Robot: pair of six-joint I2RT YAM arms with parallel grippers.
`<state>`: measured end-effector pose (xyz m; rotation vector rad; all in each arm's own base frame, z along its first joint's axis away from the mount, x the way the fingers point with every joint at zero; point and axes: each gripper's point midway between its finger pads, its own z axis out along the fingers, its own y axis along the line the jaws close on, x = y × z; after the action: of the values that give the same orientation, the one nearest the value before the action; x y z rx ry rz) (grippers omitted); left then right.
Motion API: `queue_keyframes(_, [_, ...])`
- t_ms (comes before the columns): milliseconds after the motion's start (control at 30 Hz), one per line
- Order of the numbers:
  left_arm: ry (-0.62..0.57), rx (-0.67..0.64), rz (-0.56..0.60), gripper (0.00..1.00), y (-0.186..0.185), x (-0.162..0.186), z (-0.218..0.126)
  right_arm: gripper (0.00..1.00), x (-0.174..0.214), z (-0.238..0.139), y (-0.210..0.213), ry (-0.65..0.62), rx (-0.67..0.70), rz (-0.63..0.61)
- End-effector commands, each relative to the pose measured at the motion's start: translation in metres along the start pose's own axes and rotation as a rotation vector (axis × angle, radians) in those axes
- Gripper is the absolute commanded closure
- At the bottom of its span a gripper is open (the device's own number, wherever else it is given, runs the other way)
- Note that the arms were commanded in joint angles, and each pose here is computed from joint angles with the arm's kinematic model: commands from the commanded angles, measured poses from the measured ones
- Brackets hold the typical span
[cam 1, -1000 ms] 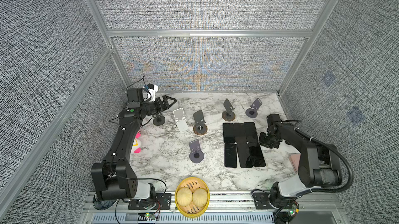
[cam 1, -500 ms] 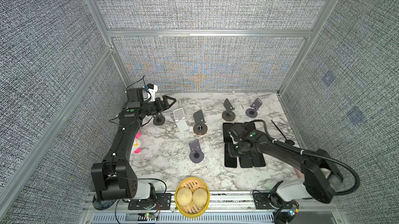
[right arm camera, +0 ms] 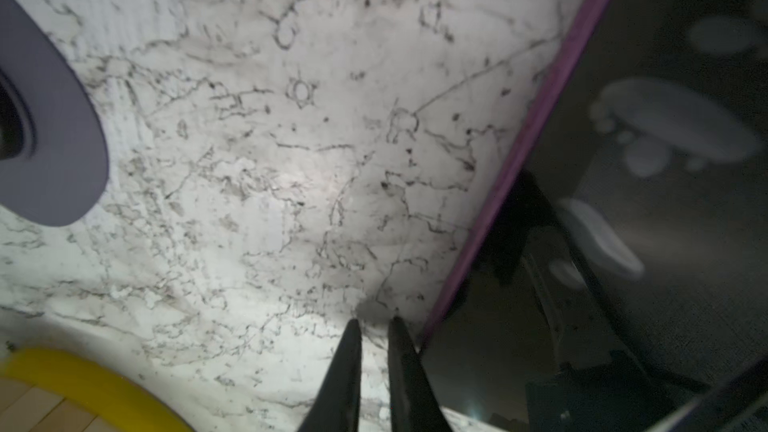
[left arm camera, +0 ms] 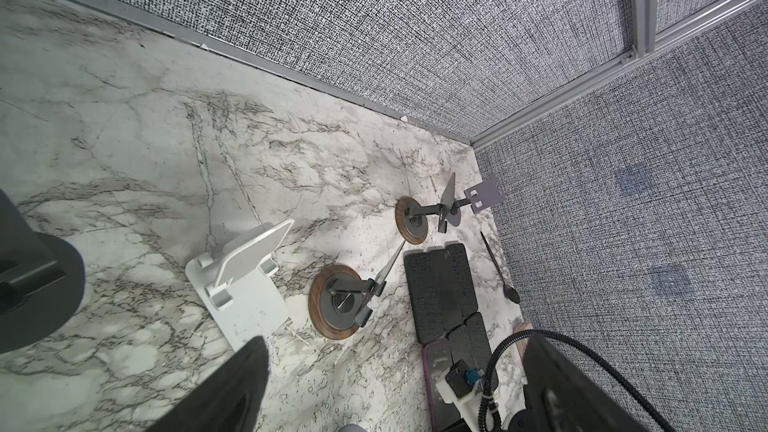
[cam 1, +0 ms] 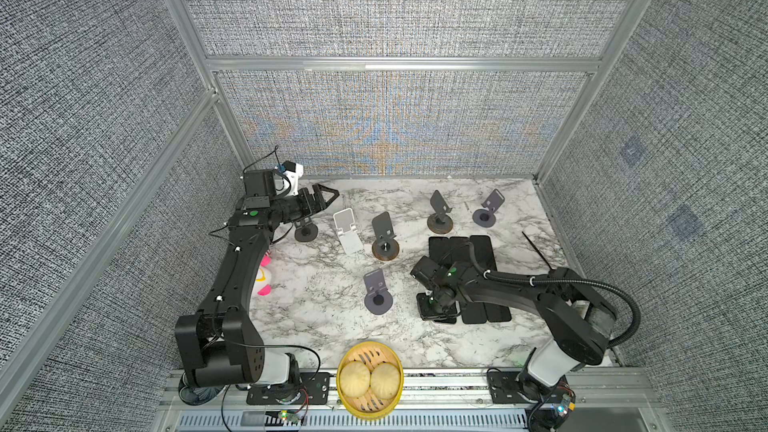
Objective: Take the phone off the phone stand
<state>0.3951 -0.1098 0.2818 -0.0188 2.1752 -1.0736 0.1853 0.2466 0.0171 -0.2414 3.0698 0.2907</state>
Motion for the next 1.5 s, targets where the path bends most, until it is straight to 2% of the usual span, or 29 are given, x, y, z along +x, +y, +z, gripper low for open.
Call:
queue_keyframes(0, [-0.013, 0.007, 0.024, 0.03, -0.004, -0.004, -0.002, 0.84, 0.005, 0.001, -0.014, 0.016, 0.07, 0.008])
queue_keyframes(400, [-0.013, 0.01, 0.022, 0.03, -0.004, -0.004, -0.002, 0.84, 0.01, -0.005, -0.032, 0.024, 0.122, -0.01])
queue_keyframes(533, [-0.014, 0.008, 0.024, 0.03, -0.004, -0.004, -0.002, 0.84, -0.002, -0.013, -0.017, -0.027, 0.058, -0.014])
queue_keyframes(667, [-0.014, 0.001, 0.042, 0.03, -0.004, -0.004, -0.004, 0.82, -0.02, -0.039, -0.004, -0.104, 0.005, -0.057])
queue_keyframes(833, [-0.092, -0.119, 0.172, 0.02, -0.005, -0.013, -0.027, 0.68, -0.055, -0.087, -0.039, -0.263, 0.021, -0.062])
queue_keyframes(900, [-0.146, -0.202, 0.223, 0.01, -0.002, -0.016, -0.042, 0.59, -0.071, -0.104, -0.063, -0.347, 0.042, -0.044])
queue_keyframes(967, [-0.211, -0.291, 0.26, 0.01, 0.002, -0.016, -0.06, 0.47, -0.086, -0.123, -0.086, -0.446, 0.057, -0.026])
queue_keyframes(1033, [-0.299, -0.393, 0.265, 0.01, 0.013, -0.012, -0.079, 0.02, -0.102, -0.143, -0.108, -0.592, 0.071, 0.005])
queue_keyframes(1100, [-0.373, -0.48, 0.247, 0.01, 0.031, -0.002, -0.092, 0.01, -0.113, -0.159, -0.126, -0.714, 0.065, 0.038])
queue_keyframes(1267, [-0.455, -0.605, 0.139, 0.01, 0.091, 0.04, -0.092, 0.01, -0.124, -0.171, -0.184, -0.905, 0.224, 0.036])
queue_keyframes(1367, [-0.48, -0.679, 0.147, 0.01, 0.114, 0.054, -0.094, 0.01, -0.125, -0.165, -0.213, -0.955, 0.287, 0.093])
queue_keyframes(1467, [-0.508, -0.768, 0.208, 0.01, 0.133, 0.061, -0.1, 0.01, -0.125, -0.153, -0.231, -0.966, 0.328, 0.114])
